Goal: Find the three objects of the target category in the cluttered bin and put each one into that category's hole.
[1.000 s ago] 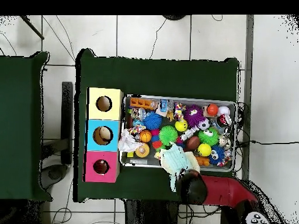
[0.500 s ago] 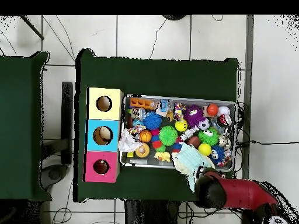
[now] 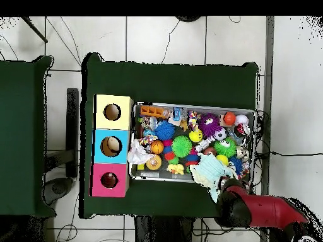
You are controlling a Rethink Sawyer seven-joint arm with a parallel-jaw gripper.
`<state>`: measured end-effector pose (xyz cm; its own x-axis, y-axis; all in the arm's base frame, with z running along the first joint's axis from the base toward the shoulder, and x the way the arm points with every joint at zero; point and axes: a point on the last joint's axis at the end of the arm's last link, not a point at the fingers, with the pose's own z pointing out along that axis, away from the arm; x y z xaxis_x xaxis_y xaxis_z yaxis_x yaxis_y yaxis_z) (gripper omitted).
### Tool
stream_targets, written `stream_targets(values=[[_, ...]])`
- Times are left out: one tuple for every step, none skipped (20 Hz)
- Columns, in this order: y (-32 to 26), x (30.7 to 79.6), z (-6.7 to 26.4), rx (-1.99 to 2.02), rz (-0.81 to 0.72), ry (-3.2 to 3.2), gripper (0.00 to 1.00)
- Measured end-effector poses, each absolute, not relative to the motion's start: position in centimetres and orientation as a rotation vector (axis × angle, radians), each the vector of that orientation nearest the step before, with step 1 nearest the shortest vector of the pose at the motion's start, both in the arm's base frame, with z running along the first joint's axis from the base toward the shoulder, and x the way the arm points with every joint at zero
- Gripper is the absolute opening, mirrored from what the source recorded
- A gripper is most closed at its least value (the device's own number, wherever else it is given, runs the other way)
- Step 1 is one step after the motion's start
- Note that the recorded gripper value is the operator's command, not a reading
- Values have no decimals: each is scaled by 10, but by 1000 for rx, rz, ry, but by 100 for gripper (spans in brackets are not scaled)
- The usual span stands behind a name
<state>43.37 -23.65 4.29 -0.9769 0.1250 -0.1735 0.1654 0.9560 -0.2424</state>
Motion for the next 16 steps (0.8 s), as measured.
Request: stream_targets(values=[[-235,436,42,216,-378,2944,0],[-235,438,43,213,-375,2940,0],[-234,439,43,211,-373,2935,0],[-234,441,43,208,-370,2927,0],[-234,442,43,206,-368,2921,0],[-234,443,43,205,-366,2915,0],[-234,446,44,197,-360,2893,0],[-234,447,44,194,-358,2884,0],[-235,448,45,189,-356,2873,0],[-235,450,45,184,-353,2862,0],[-236,452,46,175,-348,2841,0],[-237,453,47,168,-345,2823,0],[-238,455,48,162,-341,2808,0],[-240,456,49,153,-336,2785,0],[-242,457,49,146,-332,2768,0],[-244,458,50,139,-329,2749,0]])
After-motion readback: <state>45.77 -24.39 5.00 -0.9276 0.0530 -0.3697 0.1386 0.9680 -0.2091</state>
